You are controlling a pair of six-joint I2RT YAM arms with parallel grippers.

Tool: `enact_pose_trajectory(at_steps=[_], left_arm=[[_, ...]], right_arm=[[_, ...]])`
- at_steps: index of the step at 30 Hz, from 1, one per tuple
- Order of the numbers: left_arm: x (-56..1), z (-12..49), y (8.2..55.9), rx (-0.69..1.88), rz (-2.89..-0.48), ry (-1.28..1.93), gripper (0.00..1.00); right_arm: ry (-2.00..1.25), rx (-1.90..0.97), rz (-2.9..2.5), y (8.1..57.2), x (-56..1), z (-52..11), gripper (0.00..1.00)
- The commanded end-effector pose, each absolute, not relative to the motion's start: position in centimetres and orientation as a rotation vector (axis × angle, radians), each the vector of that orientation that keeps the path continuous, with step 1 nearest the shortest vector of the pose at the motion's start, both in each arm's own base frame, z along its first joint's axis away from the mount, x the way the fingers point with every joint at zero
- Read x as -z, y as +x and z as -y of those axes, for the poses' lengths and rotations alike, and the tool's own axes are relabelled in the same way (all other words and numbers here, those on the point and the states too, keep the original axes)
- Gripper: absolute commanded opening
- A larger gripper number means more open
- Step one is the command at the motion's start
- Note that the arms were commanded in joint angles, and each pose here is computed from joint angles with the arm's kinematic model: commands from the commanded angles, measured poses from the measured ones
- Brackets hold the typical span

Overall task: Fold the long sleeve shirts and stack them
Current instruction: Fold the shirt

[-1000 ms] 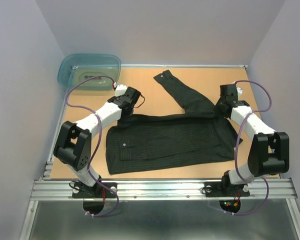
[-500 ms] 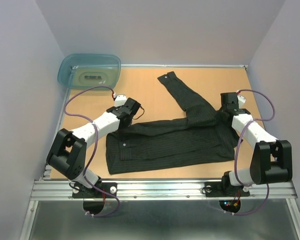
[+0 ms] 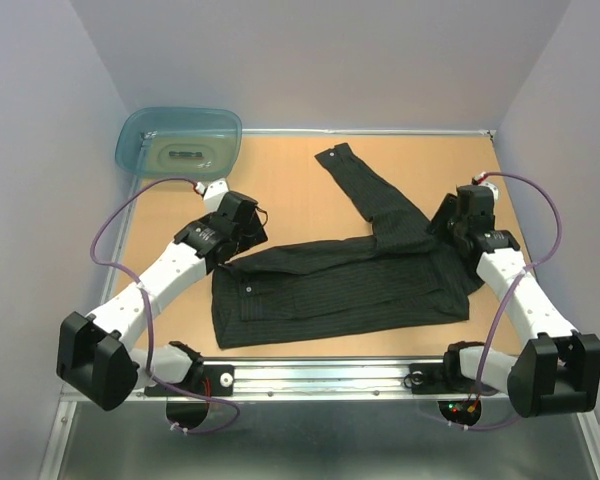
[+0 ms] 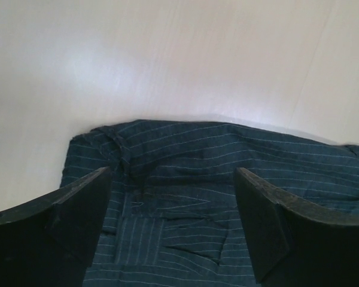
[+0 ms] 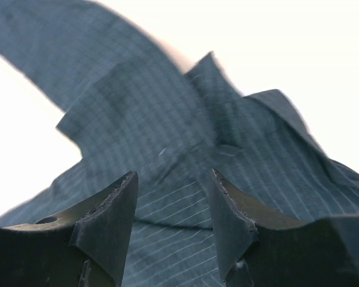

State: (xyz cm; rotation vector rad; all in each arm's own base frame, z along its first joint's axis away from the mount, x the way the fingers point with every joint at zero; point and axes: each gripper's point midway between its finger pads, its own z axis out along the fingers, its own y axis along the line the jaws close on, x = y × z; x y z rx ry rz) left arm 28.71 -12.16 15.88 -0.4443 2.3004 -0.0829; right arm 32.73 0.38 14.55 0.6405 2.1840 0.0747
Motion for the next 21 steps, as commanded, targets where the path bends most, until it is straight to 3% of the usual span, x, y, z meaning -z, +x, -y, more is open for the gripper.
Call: enact_pose_trajectory(at_steps=[1,10,21], left_arm=[[-11.3,12.1,27.1,0.132,-2.457,-0.638,0.93],[-9.0,9.3,28.0,0.191,-2.417,-0.831,0.91],[-5.8,10.1,27.9,0.241,-2.475,-0.865,0.77]], right_arm=[[0.453,-0.219,-2.178,34.1,-17.0,-2.8,0.56],[0.115,-0.521,-2.26,33.7,-15.8,-11.2,0.55],[-0.391,-0.684,-2.256,30.5,-13.3,-24.6,0.55]])
